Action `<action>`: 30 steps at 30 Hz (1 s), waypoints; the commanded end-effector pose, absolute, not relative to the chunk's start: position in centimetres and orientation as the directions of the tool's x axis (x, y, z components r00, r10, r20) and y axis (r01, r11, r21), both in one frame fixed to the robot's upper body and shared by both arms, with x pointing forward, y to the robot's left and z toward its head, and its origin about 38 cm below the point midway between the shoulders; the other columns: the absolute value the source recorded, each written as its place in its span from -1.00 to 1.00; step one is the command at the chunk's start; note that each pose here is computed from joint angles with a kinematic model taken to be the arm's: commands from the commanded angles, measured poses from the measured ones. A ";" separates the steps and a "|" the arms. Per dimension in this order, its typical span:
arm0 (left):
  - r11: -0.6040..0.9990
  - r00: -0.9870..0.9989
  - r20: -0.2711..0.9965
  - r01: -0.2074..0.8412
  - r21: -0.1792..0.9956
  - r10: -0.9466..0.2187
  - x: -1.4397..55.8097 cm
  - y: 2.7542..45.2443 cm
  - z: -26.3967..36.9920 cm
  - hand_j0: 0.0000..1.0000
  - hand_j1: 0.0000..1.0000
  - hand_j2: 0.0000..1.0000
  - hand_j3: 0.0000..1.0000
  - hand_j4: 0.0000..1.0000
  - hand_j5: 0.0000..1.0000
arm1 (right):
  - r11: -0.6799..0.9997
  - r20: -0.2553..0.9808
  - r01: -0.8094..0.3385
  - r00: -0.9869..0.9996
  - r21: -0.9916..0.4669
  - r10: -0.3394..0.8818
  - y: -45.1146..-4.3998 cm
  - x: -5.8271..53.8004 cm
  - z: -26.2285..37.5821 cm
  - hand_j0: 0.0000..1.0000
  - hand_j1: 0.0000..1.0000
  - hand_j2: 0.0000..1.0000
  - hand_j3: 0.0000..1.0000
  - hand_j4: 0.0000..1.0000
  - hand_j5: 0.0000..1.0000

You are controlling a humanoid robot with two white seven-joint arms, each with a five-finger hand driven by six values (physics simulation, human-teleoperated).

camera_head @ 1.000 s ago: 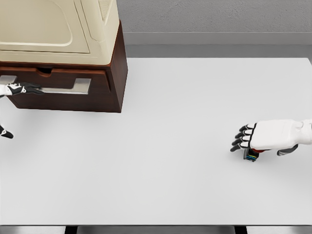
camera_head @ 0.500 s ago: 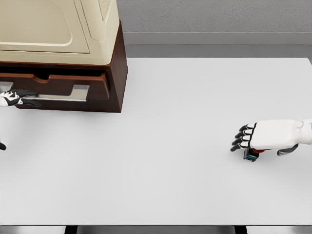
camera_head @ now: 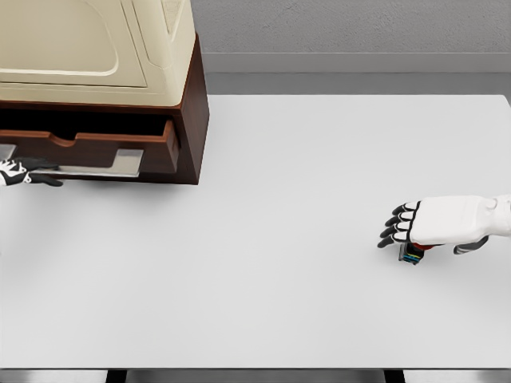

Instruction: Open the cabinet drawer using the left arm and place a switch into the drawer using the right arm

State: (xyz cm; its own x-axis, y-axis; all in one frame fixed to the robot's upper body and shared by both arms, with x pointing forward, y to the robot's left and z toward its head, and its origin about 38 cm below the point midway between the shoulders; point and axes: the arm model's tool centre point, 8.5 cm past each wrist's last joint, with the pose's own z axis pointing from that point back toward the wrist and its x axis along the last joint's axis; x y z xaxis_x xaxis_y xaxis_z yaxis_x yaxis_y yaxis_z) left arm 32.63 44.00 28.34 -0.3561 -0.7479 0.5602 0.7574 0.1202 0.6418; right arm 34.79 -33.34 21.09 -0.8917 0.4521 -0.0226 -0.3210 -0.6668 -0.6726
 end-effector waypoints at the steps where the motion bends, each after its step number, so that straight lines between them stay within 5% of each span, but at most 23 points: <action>1: 0.117 -0.358 0.561 0.760 0.640 -0.747 32.2 44.0 28.6 1.00 1.00 1.00 1.00 1.00 1.00 | -0.664 -0.022 -0.324 -0.890 -0.674 0.456 -33.4 34.8 21.2 0.98 0.98 0.98 0.98 0.98 0.98; 30: 0.102 -0.397 0.578 0.757 0.645 -0.713 29.5 45.3 29.0 1.00 1.00 1.00 1.00 1.00 1.00 | -0.664 -0.021 -0.324 -0.890 -0.673 0.456 -33.4 34.8 21.1 0.86 0.86 0.86 0.86 0.86 0.86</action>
